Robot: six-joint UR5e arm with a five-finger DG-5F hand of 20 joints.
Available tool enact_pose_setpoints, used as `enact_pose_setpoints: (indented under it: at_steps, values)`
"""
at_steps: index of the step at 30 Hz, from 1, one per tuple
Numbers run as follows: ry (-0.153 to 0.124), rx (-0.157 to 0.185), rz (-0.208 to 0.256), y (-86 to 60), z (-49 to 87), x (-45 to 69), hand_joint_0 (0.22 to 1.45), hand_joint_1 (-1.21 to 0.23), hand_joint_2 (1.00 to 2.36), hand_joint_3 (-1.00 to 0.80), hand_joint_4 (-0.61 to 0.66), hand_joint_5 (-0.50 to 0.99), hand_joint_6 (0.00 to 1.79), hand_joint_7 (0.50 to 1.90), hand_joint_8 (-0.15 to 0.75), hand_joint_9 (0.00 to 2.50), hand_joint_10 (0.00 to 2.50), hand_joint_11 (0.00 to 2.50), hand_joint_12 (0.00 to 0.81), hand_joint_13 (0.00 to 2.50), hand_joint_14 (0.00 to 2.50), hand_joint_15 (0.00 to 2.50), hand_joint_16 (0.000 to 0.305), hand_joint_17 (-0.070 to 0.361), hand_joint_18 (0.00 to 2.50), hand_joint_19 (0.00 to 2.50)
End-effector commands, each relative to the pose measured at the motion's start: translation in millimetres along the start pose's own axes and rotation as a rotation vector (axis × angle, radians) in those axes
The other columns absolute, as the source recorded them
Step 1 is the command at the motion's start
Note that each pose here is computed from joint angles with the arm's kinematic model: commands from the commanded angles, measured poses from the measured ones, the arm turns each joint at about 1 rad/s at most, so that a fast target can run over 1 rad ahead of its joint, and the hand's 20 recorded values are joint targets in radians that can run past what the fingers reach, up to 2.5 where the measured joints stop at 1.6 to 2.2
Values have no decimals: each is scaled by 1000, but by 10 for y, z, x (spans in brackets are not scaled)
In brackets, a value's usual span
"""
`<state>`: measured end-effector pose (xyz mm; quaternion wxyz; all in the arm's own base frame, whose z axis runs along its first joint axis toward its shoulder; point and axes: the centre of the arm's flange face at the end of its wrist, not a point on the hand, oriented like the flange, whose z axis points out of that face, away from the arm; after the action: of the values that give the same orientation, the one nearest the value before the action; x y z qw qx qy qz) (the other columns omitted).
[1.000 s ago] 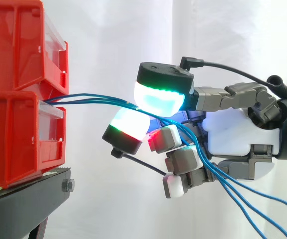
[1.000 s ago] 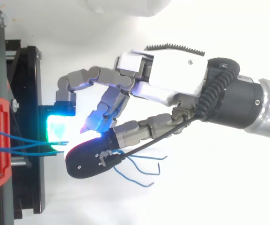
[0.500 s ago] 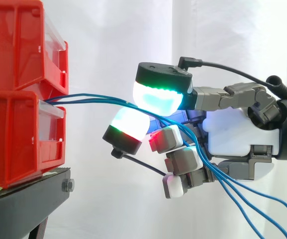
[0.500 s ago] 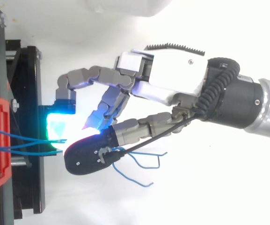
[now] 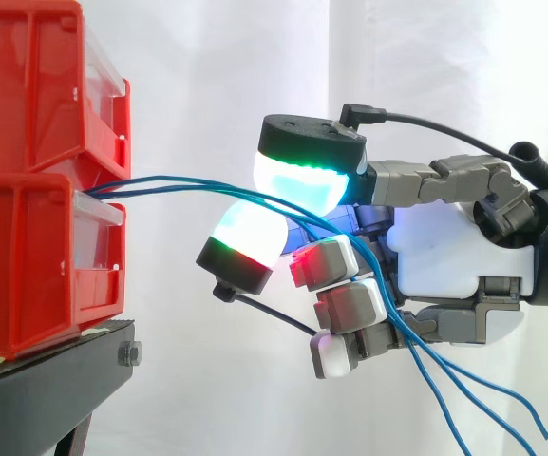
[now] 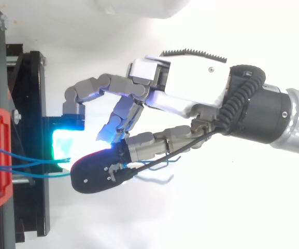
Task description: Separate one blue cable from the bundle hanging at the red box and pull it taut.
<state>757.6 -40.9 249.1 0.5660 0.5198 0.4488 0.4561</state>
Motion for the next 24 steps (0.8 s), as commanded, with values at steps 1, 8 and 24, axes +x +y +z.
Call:
enact_pose_setpoints:
  at_steps: [1,8,24]
  values:
    - [0,1,1,-4,0,3,639,-586,1021,-87,189,-154,748,1129,363,1260,21,1053,388,1319,25,812,41,92,1007,526]
    - [0,-1,1,-3,1,3,646,-621,1024,-84,208,-158,738,1130,359,1227,22,1044,389,1292,24,809,40,89,989,532]
    - [2,-2,6,-1,1,15,765,-872,1007,-410,218,-219,873,977,341,1079,20,1153,392,1212,26,809,38,85,959,519]
